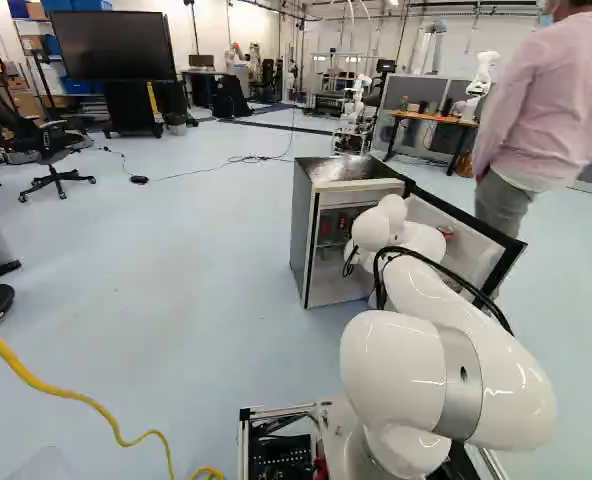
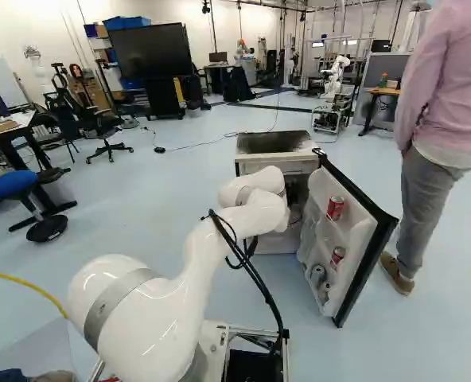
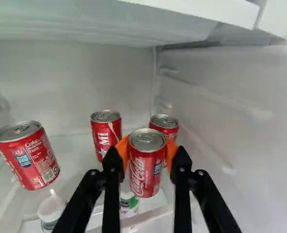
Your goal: Grab a drink from the fridge
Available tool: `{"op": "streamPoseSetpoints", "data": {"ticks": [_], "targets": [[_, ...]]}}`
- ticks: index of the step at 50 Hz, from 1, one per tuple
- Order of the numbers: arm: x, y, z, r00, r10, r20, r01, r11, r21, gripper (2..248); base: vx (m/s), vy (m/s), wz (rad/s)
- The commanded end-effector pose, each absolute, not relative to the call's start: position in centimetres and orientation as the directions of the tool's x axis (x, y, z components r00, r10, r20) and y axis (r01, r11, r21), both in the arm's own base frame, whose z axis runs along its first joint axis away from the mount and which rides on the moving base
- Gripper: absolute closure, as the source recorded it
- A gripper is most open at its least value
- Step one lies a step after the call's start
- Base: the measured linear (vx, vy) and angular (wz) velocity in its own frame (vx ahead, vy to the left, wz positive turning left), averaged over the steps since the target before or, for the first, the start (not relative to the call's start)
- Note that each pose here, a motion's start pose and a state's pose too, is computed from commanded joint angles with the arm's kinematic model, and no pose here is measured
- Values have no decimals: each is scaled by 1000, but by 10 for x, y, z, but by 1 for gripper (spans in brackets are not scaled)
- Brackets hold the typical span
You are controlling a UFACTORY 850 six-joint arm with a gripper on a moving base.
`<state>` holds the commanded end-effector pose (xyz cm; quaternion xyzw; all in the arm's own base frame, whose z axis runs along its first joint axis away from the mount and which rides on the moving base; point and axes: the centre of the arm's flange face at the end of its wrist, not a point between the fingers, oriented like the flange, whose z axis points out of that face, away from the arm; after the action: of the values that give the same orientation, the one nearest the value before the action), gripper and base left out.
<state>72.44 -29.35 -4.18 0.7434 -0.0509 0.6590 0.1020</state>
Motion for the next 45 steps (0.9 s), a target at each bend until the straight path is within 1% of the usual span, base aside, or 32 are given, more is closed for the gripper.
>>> {"op": "streamPoseSetpoints", "data": {"ticks": [5,6,30,45], "targets": [[724,-294,-42,126,59,990,-210,-974,85,153,0,0,0],[725,-294,-41,126,59,990,-210,-974,85,156,0,0,0],[729,-295,-9,126,59,990,-210,-974,85,156,0,0,0],[727,-295,-3,132,56,990,-210,-974,83,156,0,0,0]]}}
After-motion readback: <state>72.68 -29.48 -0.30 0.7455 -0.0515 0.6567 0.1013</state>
